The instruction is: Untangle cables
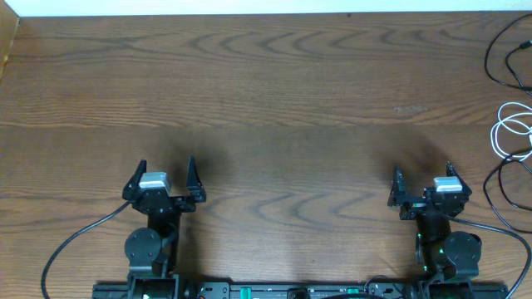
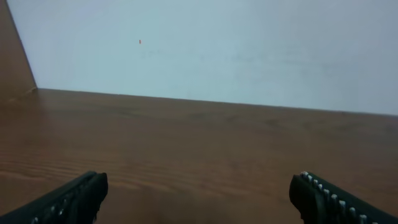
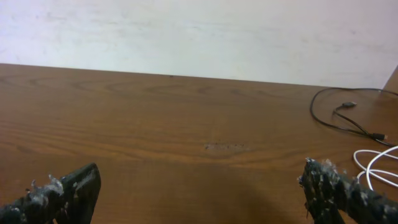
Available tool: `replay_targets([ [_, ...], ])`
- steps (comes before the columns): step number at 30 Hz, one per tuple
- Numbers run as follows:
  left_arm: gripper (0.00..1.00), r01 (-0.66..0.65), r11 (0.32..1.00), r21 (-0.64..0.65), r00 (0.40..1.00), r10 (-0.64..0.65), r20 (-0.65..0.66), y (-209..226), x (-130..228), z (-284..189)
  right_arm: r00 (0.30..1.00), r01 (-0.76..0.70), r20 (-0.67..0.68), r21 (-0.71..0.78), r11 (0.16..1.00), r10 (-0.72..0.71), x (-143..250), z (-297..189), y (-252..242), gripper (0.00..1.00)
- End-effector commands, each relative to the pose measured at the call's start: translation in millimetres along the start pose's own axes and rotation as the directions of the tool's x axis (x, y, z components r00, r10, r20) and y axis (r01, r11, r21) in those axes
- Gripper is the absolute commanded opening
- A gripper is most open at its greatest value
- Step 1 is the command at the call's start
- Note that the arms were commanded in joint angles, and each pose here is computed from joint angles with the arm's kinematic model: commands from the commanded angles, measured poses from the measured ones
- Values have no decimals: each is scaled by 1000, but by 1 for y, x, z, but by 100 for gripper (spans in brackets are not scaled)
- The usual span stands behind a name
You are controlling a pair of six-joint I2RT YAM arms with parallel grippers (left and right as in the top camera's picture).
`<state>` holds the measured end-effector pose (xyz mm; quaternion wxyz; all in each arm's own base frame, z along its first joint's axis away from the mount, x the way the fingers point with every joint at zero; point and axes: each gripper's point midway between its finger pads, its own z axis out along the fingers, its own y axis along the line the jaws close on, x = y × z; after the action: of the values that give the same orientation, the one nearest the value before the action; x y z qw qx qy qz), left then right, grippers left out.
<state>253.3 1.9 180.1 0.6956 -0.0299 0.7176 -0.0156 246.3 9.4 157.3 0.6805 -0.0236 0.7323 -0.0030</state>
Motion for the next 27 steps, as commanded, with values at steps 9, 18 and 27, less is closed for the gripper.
replay_targets([
  [9,98,-88,996,-23,986,84,-146,8,49,-8,1000,8,2,4,1000,-8,0,0,0,99],
  [18,98,-87,996,-23,989,84,-125,8,44,-8,1000,9,2,4,1000,-9,0,0,0,99],
  [27,98,-88,996,-23,987,84,-135,8,46,-8,1000,8,2,4,1000,-8,0,0,0,99],
])
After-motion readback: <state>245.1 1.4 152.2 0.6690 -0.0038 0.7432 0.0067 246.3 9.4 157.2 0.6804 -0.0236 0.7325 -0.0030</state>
